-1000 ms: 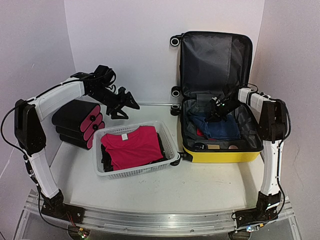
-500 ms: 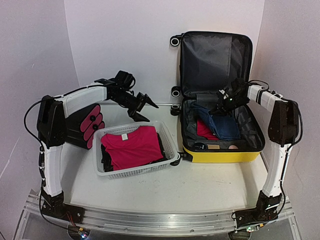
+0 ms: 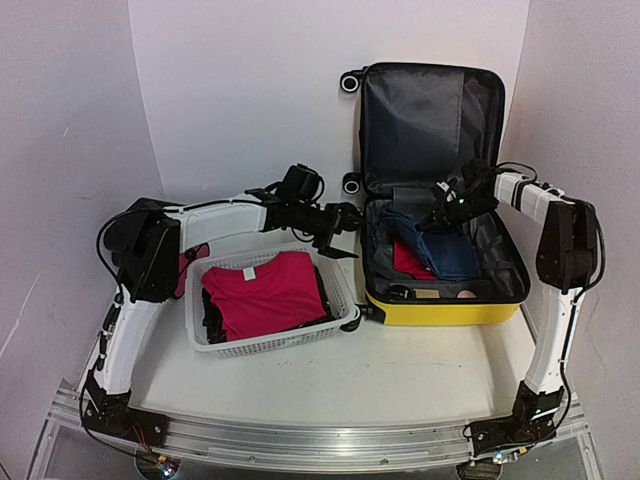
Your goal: Open, take out, and arrange the luggage
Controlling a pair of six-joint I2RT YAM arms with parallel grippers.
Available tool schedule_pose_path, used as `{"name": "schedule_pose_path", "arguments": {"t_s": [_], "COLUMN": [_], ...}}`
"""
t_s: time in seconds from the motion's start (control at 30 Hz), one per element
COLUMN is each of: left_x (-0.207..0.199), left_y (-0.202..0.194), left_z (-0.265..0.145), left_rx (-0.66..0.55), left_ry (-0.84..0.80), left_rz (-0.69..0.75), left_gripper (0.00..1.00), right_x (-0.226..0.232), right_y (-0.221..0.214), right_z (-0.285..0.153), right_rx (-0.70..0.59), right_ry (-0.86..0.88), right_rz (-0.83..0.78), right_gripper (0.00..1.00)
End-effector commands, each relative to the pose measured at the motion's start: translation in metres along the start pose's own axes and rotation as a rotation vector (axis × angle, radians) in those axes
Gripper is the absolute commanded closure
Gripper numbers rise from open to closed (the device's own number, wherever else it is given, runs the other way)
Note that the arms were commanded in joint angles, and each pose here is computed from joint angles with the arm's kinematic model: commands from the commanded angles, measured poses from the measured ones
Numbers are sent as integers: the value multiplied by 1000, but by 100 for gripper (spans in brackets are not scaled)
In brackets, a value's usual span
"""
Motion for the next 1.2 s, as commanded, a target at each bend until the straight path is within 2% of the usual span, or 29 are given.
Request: {"name": "schedule_pose_path", "arguments": {"t_s": [0.0,0.37,0.5,0.67,0.93,1.07,1.17], "left_x": [-40,-23,-17,-9,0,7,11], "left_y": [-19,-26,-27,-35,-33,-30,-27], "left_z": [9,43,52,74,83,83,81], "left_rx": [-8,-44,-54,-10,-32,-54,-81], "left_ry": [-107,-40,-14,-4,12,43,66], "left_rz": [37,97,86,64,49,64,81], "left_gripper": [19,18,19,19,19,25,35], "right_x": [32,52,59,64,69,72,73], "right_y": [-7,-39,-48,-61,-85,-94,-98], "right_z": [-11,8,10,12,13,15,14], "right_rx": [-19,48,59,77,104,113,113], "right_ry": [63,55,52,49,34,17,5], "right_rz": [-69,-117,-138,-152,-181,-203,-216], "right_gripper": [100,100,100,100,100,100,100]}}
Point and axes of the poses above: each gripper's point midway between its finger pads, its own z axis out along the fingers, its own x axis along the line the jaws close on, y = z × x, the point moved 3 cm from there along -z, back along the fingers, and after that the axes turned 4 degrees about z, right-handed, at the moved point
